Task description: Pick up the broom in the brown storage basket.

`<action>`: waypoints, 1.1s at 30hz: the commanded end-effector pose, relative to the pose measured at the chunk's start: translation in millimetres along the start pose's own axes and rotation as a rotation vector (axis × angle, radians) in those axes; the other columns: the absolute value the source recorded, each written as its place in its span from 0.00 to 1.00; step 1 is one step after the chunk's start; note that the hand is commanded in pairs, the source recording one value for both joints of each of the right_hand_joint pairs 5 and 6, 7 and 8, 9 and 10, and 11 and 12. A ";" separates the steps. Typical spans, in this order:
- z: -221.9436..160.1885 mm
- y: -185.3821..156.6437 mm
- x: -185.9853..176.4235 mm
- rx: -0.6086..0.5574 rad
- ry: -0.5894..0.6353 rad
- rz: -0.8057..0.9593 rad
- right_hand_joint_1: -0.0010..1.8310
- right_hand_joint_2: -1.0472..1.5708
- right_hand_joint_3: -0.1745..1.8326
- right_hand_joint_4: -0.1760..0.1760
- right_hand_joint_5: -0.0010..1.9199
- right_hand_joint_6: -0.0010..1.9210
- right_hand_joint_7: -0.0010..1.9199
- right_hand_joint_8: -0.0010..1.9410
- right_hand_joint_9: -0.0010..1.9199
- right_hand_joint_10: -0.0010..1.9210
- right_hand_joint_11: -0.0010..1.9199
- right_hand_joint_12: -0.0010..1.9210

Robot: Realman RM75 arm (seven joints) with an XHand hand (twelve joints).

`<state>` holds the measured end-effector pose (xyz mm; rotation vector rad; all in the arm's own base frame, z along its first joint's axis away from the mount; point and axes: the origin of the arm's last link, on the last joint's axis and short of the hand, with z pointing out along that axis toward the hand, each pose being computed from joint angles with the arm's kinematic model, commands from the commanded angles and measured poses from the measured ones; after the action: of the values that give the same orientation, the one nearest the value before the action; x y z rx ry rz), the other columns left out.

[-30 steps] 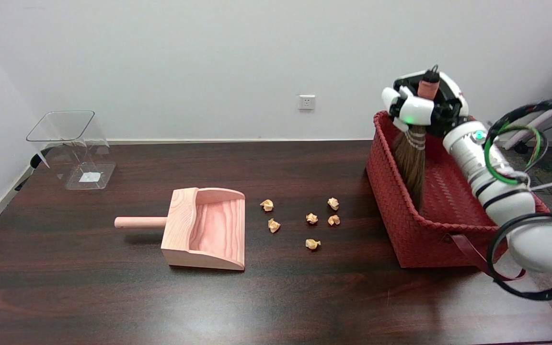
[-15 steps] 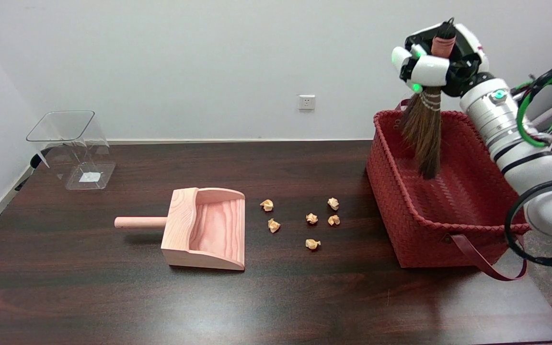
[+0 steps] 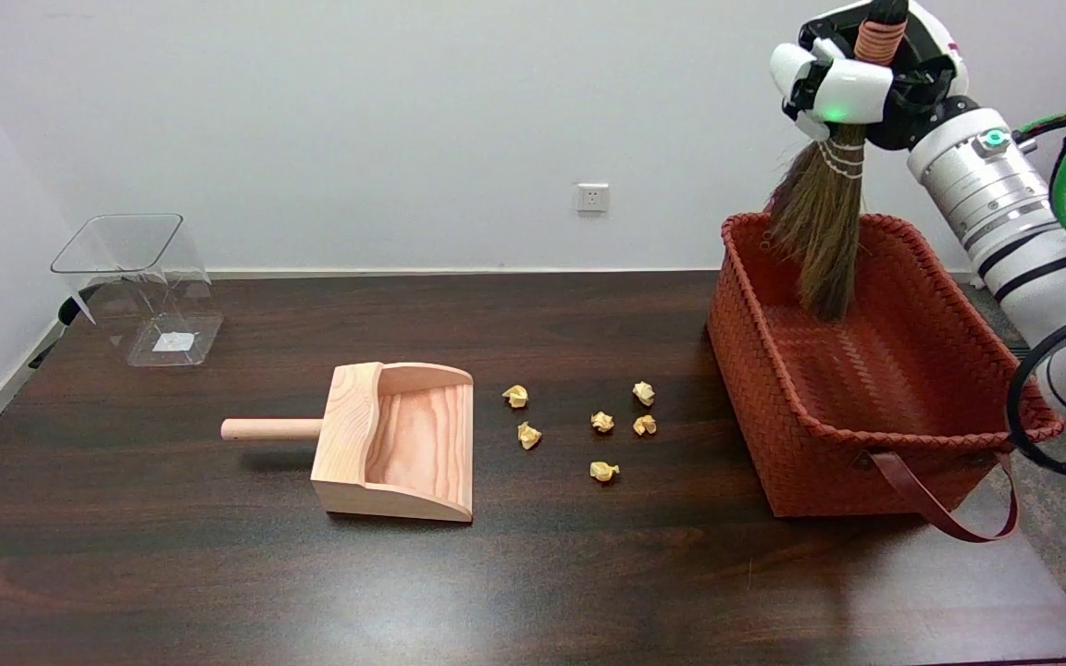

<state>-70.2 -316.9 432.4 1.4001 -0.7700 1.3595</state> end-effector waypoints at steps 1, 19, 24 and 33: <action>9.1 -10.7 -3.3 -0.025 -0.049 0.120 0.75 0.71 0.59 0.50 1.00 1.00 1.00 0.99 1.00 1.00 1.00 1.00; 5.6 13.2 -50.9 -0.118 -0.171 0.288 0.75 0.71 0.59 0.50 1.00 1.00 1.00 0.99 1.00 1.00 1.00 1.00; 13.6 8.7 -69.7 -0.106 -0.220 0.312 0.74 0.71 0.59 0.50 1.00 1.00 1.00 0.99 1.00 1.00 1.00 1.00; 9.7 22.0 -88.1 -0.146 -0.249 0.326 0.74 0.71 0.60 0.50 1.00 1.00 1.00 0.99 1.00 1.00 1.00 1.00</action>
<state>-84.1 -338.1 386.3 1.3877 -1.1460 1.3893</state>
